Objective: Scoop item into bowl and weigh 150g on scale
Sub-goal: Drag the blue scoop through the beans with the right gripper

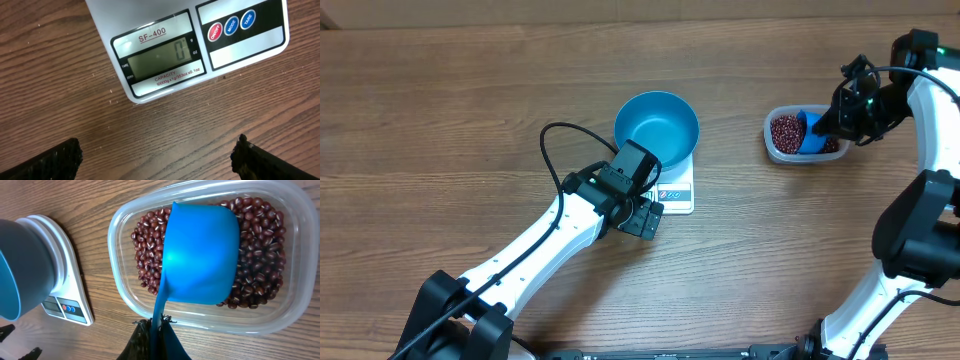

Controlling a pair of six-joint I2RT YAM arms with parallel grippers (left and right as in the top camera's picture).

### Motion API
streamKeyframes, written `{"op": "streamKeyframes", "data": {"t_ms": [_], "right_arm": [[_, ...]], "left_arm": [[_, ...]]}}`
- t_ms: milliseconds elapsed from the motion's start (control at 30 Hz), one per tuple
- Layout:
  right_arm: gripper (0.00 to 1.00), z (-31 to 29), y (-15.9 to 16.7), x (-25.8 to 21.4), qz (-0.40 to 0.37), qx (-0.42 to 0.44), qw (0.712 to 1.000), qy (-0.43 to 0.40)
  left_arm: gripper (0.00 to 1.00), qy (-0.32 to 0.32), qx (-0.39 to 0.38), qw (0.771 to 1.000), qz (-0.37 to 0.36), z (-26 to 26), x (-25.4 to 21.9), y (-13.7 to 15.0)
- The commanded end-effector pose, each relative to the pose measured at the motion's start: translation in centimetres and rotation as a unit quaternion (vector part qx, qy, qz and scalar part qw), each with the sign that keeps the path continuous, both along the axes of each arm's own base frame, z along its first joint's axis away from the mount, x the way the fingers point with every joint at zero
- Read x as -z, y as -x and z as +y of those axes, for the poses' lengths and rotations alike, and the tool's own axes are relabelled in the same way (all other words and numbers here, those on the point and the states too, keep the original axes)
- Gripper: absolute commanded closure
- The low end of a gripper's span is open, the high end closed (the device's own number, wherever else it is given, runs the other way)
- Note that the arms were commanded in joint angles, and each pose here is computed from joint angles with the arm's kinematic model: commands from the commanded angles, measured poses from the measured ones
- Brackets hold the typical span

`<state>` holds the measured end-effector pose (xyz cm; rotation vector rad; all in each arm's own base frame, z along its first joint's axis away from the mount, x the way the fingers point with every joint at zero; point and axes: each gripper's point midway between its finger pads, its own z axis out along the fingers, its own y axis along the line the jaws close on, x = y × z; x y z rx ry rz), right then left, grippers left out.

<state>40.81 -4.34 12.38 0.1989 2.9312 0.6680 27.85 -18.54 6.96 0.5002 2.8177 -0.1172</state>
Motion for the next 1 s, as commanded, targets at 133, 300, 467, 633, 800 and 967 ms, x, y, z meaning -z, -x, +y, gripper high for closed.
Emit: {"op": "streamKeyframes", "data": {"t_ms": [133,300,467,633,800,967], "right_arm": [[0.96,-0.4,0.5,1.8,0.010,0.009,0.999,-0.032],[0.96,-0.5,0.0,1.9,-0.003,0.014,0.999,-0.044],[0.96,-0.5,-0.1,1.8,-0.006,0.014,0.999,-0.045],[0.96,-0.8,0.1,1.7,-0.002,0.023,0.998,-0.052],[0.96,-2.6,0.1,1.3,-0.016,0.051,0.996,-0.073],[0.96,-3.4,0.3,1.3,-0.014,0.060,0.996,-0.071]], "left_arm": [[0.01,-0.005,0.011,1.000,-0.007,0.0,-0.1,0.1],[0.01,-0.005,0.011,1.000,-0.006,0.0,-0.1,0.1],[0.00,-0.005,0.011,1.000,-0.006,0.0,-0.1,0.1],[0.00,-0.005,0.011,1.000,-0.006,0.0,-0.1,0.1],[0.00,-0.005,0.011,1.000,-0.006,0.0,-0.1,0.1],[0.00,-0.005,0.011,1.000,-0.006,0.0,-0.1,0.1]]}}
